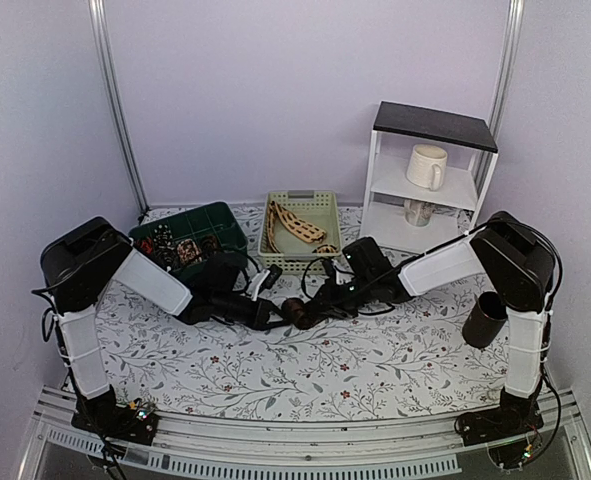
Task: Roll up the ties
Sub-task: Roll the tie at the center of the board.
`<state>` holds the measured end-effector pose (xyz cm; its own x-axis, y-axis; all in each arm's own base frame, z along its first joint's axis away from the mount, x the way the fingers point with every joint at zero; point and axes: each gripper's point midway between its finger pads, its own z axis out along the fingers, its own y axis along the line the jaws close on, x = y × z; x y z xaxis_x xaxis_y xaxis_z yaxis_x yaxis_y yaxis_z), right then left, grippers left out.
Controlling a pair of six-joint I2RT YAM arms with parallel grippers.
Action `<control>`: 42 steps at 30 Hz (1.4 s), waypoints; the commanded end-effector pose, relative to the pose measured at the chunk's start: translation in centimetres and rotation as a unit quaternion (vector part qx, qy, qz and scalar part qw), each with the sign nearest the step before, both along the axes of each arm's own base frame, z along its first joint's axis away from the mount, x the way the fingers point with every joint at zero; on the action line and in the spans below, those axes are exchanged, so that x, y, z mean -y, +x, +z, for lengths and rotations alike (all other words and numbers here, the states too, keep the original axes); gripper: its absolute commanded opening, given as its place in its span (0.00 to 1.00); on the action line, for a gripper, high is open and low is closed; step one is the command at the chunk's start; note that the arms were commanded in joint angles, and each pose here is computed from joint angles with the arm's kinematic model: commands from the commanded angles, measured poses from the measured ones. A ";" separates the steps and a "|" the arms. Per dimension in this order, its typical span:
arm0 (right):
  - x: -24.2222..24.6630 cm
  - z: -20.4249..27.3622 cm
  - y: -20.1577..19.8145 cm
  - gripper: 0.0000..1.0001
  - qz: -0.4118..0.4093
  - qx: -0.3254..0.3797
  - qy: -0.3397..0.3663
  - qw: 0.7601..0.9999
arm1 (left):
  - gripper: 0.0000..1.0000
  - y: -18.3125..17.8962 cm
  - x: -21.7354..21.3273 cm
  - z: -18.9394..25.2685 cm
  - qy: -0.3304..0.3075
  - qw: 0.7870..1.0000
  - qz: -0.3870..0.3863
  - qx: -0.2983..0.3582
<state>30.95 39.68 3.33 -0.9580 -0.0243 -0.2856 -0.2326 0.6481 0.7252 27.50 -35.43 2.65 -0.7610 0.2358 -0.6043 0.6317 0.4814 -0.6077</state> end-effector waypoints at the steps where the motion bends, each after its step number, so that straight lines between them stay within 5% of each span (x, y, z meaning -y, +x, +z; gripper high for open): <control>1: 0.3 -2.5 -0.7 0.20 0.013 -0.023 -0.014 1.000 | 0.00 0.7 1.0 1.9 -0.019 1.000 -0.008 0.009; 28: -5.9 -1.6 -6.7 0.21 0.047 -0.103 0.023 0.993 | 0.00 -5.8 -5.3 4.2 -0.088 0.995 0.031 0.026; 42: -5.1 -1.3 -5.1 0.21 0.043 -0.074 -0.003 0.996 | 0.00 -3.5 -4.3 4.3 -0.066 0.997 0.029 0.032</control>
<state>25.31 45.56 3.45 -0.9850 -0.1021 -0.1392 -0.1726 0.5945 0.7853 22.41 -30.76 6.48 -0.7525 0.0983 -0.6512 0.6247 0.4198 -0.6584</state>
